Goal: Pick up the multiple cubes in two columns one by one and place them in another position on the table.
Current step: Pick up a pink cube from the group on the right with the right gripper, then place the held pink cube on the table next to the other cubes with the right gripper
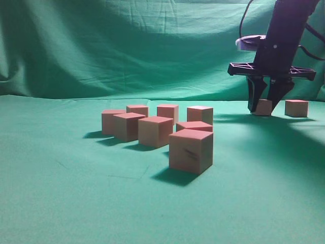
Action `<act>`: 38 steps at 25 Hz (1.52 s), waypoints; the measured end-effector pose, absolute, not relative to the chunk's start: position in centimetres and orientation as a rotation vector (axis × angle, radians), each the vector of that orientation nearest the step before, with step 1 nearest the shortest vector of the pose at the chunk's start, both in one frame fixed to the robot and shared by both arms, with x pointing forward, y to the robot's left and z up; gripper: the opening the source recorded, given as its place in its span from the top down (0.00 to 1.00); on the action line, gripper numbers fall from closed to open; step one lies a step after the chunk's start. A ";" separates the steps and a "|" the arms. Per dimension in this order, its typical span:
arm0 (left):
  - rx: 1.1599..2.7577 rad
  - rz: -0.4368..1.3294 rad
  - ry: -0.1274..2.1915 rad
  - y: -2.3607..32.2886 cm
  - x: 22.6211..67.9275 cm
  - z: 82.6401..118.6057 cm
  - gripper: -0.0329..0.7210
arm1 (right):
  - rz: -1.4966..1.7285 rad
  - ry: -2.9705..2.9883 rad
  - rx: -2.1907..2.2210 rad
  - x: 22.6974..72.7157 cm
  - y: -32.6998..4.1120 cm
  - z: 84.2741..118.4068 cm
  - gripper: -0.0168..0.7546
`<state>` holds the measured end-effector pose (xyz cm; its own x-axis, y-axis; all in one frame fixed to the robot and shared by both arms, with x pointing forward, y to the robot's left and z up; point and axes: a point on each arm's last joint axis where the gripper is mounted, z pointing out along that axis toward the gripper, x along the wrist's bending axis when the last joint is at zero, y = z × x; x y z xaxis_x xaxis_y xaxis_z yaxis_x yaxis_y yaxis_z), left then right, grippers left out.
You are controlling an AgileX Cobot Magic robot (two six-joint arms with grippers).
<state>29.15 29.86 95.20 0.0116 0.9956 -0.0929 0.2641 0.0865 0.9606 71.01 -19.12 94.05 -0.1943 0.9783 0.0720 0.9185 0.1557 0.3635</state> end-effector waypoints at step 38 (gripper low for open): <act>1.343 0.986 1.425 29.9 29.2 95.2 0.96 | 0.747 2.878 1.184 46.0 -10.6 111.5 0.62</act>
<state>29.15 29.86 95.20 0.0116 0.9956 -0.0929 0.2641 0.0865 0.9606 45.99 -10.55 111.50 -0.7249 0.6508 0.2259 0.6784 0.6177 0.3977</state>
